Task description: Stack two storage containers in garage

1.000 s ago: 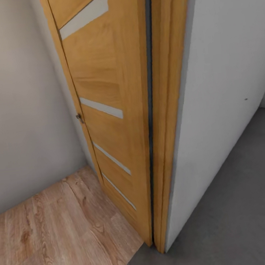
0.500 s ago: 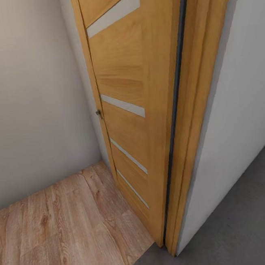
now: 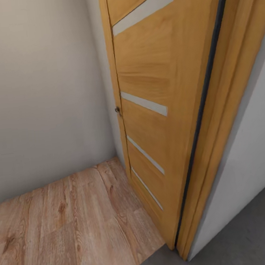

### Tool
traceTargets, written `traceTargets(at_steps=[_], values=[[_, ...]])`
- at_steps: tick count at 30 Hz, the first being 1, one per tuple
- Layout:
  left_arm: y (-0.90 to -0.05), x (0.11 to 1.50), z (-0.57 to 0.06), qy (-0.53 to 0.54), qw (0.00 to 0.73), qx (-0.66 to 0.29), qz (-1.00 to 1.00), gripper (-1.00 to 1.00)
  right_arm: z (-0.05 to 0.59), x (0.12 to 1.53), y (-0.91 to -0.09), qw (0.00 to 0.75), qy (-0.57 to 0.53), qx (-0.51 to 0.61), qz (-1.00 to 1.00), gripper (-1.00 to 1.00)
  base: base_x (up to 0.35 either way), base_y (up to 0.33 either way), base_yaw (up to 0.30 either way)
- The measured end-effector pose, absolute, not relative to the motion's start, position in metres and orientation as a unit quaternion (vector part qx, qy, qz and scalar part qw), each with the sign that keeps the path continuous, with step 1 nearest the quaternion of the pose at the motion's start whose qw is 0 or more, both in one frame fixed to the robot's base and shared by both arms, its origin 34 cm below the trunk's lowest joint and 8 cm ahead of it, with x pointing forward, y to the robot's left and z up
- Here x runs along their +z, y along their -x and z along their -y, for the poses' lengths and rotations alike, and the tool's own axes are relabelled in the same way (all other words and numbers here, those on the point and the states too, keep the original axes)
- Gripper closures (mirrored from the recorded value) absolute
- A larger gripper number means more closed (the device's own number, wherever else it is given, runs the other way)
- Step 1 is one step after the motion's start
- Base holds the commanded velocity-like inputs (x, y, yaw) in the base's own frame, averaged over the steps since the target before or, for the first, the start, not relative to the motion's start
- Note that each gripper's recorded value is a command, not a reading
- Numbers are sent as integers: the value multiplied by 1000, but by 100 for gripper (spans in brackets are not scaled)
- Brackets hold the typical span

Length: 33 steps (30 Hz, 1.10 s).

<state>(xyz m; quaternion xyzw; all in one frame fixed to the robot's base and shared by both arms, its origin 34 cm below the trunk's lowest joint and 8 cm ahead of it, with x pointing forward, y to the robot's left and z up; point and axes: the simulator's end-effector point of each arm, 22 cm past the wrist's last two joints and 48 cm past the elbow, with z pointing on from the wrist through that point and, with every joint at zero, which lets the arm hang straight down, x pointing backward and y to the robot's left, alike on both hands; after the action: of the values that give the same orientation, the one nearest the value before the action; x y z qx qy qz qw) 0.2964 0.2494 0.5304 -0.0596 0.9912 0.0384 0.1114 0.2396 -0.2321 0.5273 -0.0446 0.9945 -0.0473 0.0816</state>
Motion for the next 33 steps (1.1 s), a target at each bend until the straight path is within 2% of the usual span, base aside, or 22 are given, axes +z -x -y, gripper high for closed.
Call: traceTargets(at_steps=[5,18,23,33], values=[[-296,531,-250,60,111,39,-991,-100,233,527,-240,82,45,-48,-994,-100,177,0,129],[-296,531,-249,59,111,38,-991,-100,233,527,-239,82,45,-48,-995,-100,313,0,10],[-296,530,-249,59,111,38,-991,-100,232,527,-240,82,45,-47,-994,-100,187,0,206],[-296,530,-249,59,111,38,-991,-100,232,527,-240,82,45,-47,-994,-100,18,0,266]])
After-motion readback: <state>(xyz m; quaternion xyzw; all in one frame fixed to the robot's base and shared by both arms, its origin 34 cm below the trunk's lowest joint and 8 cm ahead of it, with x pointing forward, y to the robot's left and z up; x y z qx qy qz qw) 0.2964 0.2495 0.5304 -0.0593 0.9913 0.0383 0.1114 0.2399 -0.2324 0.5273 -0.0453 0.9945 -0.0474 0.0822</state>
